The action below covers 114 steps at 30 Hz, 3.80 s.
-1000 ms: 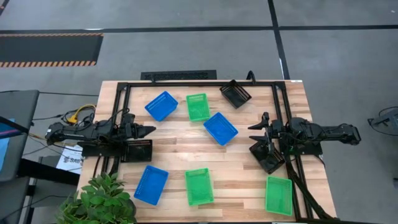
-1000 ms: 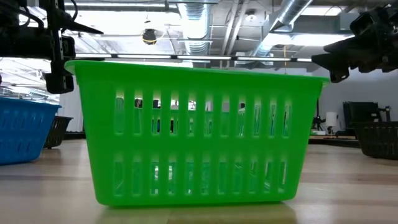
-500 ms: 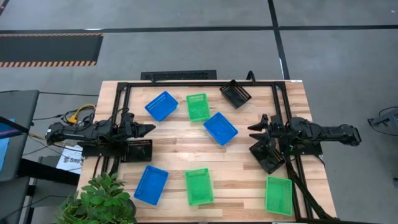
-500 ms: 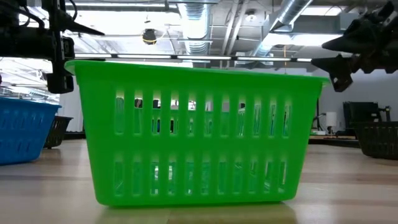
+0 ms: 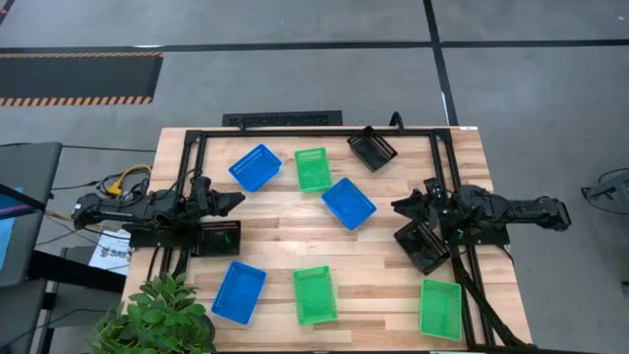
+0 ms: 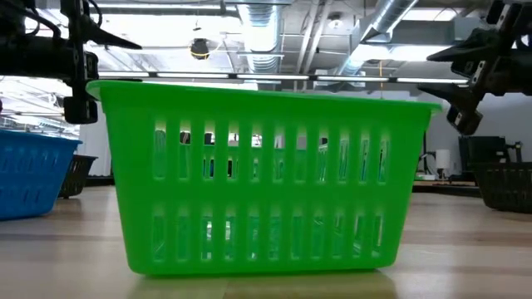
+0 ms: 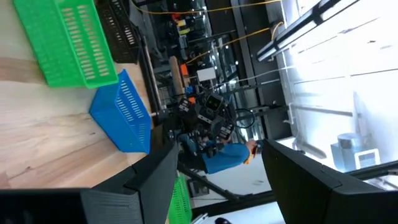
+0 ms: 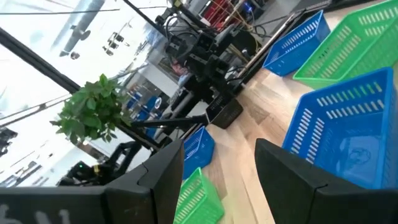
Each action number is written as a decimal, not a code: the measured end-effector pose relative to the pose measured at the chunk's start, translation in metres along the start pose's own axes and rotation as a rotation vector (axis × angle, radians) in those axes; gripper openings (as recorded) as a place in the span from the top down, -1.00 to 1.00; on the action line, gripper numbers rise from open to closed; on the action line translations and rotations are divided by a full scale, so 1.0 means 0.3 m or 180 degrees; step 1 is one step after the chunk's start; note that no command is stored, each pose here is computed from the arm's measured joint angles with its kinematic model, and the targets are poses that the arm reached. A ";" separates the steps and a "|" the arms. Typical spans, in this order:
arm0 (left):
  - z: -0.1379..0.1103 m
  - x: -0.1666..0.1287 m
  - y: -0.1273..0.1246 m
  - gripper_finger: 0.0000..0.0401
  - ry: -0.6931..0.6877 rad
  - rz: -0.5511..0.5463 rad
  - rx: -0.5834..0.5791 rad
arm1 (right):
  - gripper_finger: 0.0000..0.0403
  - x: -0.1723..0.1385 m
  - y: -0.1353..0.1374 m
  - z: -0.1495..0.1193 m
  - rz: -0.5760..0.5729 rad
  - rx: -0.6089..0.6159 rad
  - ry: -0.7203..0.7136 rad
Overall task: Stack baskets by color
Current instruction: Stack the top left blue bin on the right blue bin
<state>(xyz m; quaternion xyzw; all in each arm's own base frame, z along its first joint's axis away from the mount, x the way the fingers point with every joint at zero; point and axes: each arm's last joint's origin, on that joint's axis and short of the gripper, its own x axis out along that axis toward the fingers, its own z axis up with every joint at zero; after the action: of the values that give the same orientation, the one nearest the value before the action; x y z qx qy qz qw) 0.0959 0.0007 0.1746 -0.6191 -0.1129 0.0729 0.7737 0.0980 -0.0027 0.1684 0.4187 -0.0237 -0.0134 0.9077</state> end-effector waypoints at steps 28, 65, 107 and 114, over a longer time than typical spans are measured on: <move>0.085 -0.002 -0.400 -0.12 0.0108 -0.0919 0.0729 | -0.10 -0.043 0.349 0.336 -0.0143 -0.0633 -0.1220; -0.034 0.245 -0.367 -0.12 0.1967 0.2084 0.1679 | -0.10 0.245 0.333 0.080 -0.2693 0.1115 0.1977; 0.024 0.239 -0.370 -0.12 0.2238 0.1934 0.1256 | -0.10 0.286 0.293 0.076 -0.2811 0.0684 0.1991; 0.091 0.216 -0.342 -0.12 0.1557 0.2534 0.1504 | -0.10 0.384 0.181 0.165 -0.2709 0.0255 0.1776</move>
<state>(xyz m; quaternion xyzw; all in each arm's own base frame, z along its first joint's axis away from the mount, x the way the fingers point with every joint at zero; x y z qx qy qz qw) 0.1483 0.0199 0.2856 -0.4215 0.3347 0.2381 0.8084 0.2106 -0.0101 0.2453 0.4134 0.3916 -0.2687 0.7769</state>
